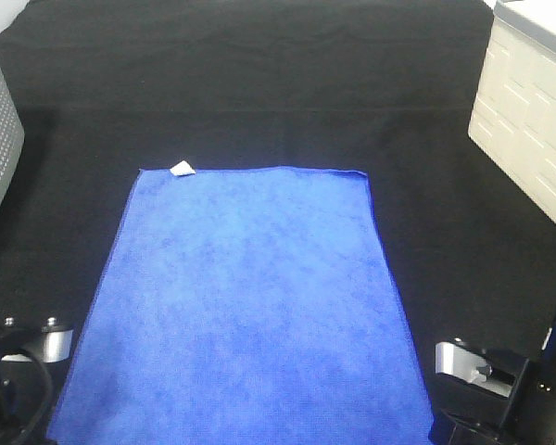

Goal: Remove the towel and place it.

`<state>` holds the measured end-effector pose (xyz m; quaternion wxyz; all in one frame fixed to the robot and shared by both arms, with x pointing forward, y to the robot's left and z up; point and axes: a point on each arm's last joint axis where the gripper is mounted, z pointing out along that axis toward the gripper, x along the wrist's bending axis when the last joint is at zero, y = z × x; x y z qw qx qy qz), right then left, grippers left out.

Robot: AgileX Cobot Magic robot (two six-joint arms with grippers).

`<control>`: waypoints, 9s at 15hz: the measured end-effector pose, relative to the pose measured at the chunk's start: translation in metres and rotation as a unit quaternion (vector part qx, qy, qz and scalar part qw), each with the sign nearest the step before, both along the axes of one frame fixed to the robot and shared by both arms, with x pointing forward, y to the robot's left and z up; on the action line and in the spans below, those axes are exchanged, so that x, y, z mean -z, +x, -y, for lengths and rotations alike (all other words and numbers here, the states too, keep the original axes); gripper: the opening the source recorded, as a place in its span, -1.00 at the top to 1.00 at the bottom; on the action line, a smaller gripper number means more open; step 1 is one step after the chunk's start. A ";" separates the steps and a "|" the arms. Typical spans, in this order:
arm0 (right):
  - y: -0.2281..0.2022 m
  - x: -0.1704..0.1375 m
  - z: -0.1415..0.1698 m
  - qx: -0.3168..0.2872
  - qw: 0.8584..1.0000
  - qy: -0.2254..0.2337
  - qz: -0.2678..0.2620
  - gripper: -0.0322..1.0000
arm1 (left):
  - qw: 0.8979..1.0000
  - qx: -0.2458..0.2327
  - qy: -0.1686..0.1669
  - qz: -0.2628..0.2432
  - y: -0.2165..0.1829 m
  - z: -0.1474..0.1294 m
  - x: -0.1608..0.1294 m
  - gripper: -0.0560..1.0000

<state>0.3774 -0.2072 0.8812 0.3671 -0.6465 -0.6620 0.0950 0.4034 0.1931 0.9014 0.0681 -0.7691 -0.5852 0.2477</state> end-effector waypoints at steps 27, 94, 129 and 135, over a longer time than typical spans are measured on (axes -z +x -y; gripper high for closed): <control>0.006 0.006 -0.004 -0.031 0.999 0.032 -0.022 -0.18 | 0.991 -0.002 -0.016 -0.136 -0.006 0.008 0.011 -0.34; 0.339 0.007 0.002 0.054 0.889 -0.005 0.455 -0.43 | 0.935 -0.144 -0.025 0.323 0.343 -0.031 0.025 -0.39; 0.333 0.021 -0.056 0.004 0.876 0.032 0.481 0.94 | 0.934 -0.074 -0.070 0.342 0.336 0.029 0.031 0.88; 0.334 0.018 -0.056 -0.018 0.865 0.034 0.500 0.94 | 0.934 -0.071 -0.071 0.343 0.337 0.029 0.028 0.89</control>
